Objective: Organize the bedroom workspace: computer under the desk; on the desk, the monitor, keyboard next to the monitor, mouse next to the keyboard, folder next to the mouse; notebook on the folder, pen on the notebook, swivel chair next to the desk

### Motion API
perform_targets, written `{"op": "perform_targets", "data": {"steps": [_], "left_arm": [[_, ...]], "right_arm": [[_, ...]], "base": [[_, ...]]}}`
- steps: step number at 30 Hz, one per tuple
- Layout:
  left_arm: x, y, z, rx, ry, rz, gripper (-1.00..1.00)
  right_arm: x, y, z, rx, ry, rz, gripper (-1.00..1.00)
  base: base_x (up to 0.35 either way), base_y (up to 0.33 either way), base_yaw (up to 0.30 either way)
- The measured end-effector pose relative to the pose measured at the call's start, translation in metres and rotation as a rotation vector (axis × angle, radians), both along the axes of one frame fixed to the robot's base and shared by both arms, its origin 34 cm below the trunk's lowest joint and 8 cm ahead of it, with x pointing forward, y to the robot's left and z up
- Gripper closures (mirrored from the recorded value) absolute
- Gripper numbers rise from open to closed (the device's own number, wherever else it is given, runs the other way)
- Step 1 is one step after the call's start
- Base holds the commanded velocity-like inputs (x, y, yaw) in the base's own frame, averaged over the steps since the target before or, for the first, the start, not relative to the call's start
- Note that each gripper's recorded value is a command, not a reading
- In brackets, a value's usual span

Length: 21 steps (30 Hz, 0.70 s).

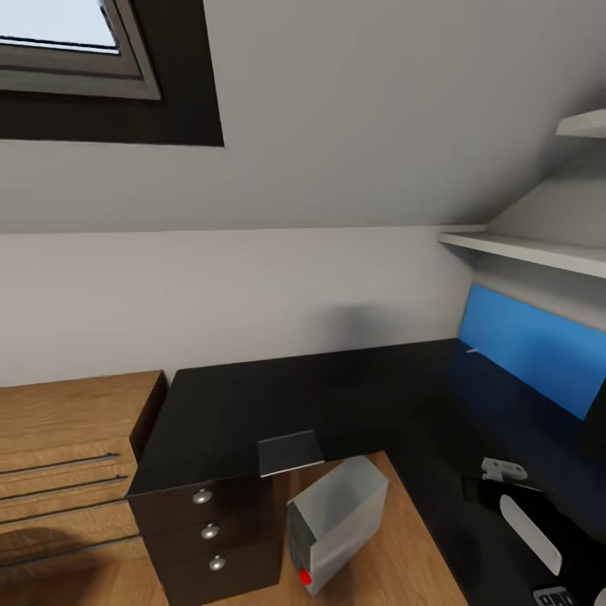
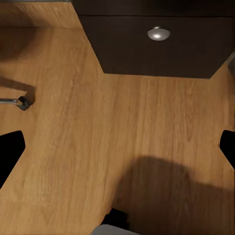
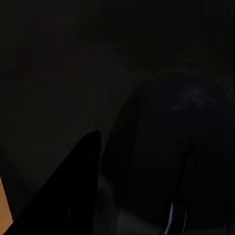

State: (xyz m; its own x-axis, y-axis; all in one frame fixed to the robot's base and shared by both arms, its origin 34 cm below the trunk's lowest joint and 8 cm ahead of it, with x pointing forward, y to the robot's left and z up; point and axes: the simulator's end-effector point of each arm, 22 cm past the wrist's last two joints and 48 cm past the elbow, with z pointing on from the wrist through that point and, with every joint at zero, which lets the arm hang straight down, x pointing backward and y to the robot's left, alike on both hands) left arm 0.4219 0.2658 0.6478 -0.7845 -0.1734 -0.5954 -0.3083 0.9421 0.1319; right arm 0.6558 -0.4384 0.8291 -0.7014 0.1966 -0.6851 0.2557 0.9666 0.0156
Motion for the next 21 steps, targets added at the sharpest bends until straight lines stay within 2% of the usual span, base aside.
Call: {"op": "perform_targets", "data": {"steps": [8, 21], "left_arm": [[0.002, 0.0, 0.002, 0.0, -0.006, 0.0, -1.0], [0.002, 0.0, 0.002, 0.0, -0.007, 0.0, -1.0]], "right_arm": [[-0.009, -0.014, -0.009, -0.066, 0.032, 0.01, 1.0], [-0.023, -0.037, -0.027, -0.095, 0.044, -0.032, 1.0]], "base": [[0.0, 0.0, -0.236], [0.0, 0.0, -0.025]]}}
